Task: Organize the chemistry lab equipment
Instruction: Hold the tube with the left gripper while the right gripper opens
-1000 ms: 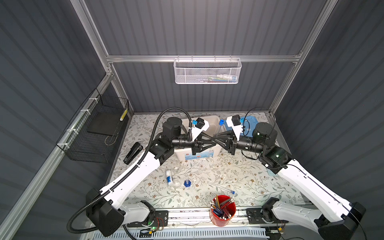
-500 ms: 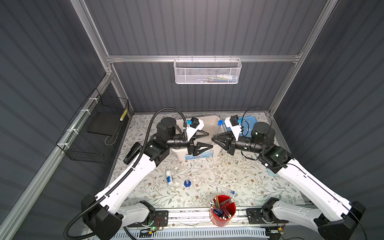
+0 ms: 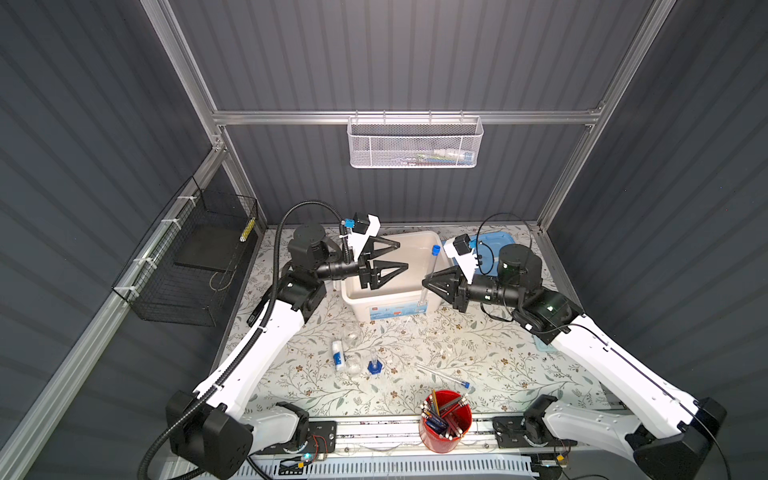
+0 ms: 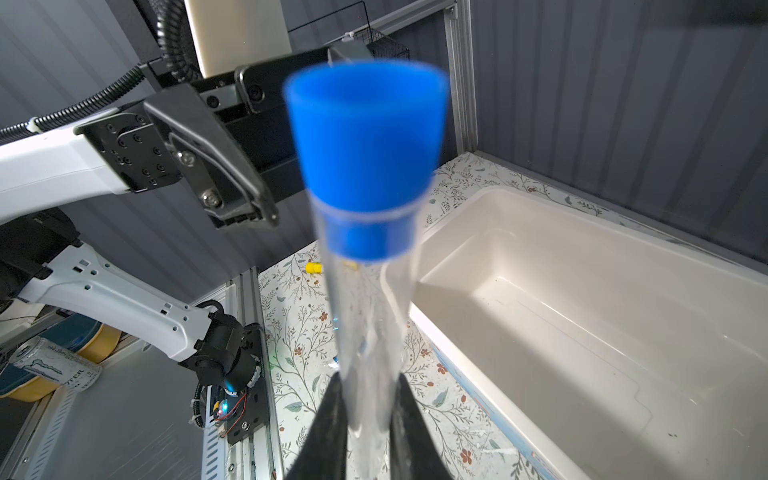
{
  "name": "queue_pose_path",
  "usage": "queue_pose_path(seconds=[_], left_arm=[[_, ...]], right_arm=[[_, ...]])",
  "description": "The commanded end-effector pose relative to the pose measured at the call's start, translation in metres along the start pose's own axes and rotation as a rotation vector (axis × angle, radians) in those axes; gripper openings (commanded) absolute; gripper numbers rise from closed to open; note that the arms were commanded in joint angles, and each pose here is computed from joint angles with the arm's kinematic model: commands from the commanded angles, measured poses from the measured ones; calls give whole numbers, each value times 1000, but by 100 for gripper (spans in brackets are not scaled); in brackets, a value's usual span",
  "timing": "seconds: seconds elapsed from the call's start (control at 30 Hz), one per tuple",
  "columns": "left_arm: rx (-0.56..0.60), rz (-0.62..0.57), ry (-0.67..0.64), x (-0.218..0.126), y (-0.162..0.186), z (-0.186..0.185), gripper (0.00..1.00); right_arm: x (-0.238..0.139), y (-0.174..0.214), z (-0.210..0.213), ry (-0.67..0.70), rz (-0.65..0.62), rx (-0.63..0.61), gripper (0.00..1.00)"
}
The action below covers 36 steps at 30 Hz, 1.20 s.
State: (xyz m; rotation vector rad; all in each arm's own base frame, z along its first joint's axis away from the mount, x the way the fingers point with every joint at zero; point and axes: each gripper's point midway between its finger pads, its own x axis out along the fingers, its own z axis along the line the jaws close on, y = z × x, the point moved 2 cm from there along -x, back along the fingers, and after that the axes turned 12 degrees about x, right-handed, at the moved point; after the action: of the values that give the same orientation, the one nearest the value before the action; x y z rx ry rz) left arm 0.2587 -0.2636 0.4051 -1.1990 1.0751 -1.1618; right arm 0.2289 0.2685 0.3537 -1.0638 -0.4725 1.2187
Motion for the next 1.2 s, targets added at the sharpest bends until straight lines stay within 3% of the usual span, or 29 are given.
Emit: queue_pose_path(seconds=[0.0, 0.63, 1.17], left_arm=[[12, -64, 104, 5, -22, -4, 71], [-29, -61, 162, 15, -18, 4, 66], [-42, -49, 183, 14, -15, -1, 48]], right_arm=[[6, -1, 5, -20, 25, -20, 11], [31, 8, 5, -23, 106, -51, 10], [39, -1, 14, -35, 96, -85, 10]])
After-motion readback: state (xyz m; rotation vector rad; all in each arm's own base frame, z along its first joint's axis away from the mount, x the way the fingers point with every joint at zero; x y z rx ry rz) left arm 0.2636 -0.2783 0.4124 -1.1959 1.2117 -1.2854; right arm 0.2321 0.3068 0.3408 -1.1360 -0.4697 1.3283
